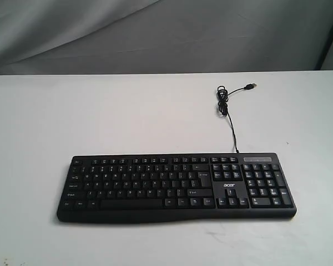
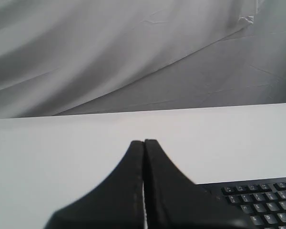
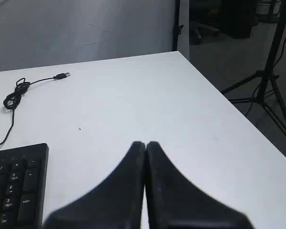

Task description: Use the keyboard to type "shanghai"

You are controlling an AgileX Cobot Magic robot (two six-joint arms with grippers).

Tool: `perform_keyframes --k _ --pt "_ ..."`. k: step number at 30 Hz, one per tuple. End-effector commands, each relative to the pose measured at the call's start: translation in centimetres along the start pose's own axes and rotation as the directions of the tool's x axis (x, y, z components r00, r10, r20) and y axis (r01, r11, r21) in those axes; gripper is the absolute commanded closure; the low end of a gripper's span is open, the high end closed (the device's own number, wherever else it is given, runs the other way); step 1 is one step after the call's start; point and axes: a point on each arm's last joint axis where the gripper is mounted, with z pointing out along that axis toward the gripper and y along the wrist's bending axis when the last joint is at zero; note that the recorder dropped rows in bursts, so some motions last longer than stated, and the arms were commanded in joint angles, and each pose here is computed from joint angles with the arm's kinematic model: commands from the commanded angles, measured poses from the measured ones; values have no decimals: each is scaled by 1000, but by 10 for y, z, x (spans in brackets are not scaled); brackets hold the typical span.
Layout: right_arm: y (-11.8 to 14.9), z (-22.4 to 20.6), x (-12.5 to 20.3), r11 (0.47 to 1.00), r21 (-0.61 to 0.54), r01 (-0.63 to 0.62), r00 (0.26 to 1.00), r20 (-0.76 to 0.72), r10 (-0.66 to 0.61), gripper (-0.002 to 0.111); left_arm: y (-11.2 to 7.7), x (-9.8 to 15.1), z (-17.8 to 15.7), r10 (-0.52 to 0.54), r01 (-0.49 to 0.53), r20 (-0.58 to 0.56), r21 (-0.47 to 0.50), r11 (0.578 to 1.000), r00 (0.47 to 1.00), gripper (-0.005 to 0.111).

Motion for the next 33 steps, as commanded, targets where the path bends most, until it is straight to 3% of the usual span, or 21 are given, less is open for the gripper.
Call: perform_keyframes --k 1,8,10,14,21,24,25,26,28,29,31,33 --pt "0 0 1 1000 -2 1 1000 1 -1 108 0 0 0 -4 4 6 7 1000 1000 107" --pt "0 0 1 1000 -2 1 1000 1 -1 108 0 0 0 -4 4 6 7 1000 1000 107" --pt "-2 0 -7 997 22 80 994 80 -81 108 0 0 0 -4 4 6 7 1000 1000 107" --pt "-1 -4 -26 998 22 52 953 298 -56 108 0 0 0 -4 4 6 7 1000 1000 107" --pt "0 -10 -42 999 21 33 883 467 -39 108 0 0 0 -4 4 6 7 1000 1000 107" --pt "-3 -24 -61 967 -155 -204 701 666 255 108 0 0 0 -4 4 6 7 1000 1000 107" --pt "-5 -36 -72 930 -264 -256 547 754 364 108 0 0 0 -4 4 6 7 1000 1000 107" --pt "-5 -48 -79 905 -350 -243 403 812 423 108 0 0 0 -4 4 6 7 1000 1000 107" --pt "-2 -70 -103 876 -453 -168 261 836 483 108 0 0 0 -4 4 6 7 1000 1000 107" --pt "3 -76 -122 885 -449 -126 299 833 465 108 0 0 0 -4 4 6 7 1000 1000 107" --pt "12 -71 -163 913 -392 -111 504 770 391 108 0 0 0 -4 4 6 7 1000 1000 107" --pt "17 -61 -205 940 -330 -90 654 692 306 108 0 0 0 -4 4 6 7 1000 1000 107"
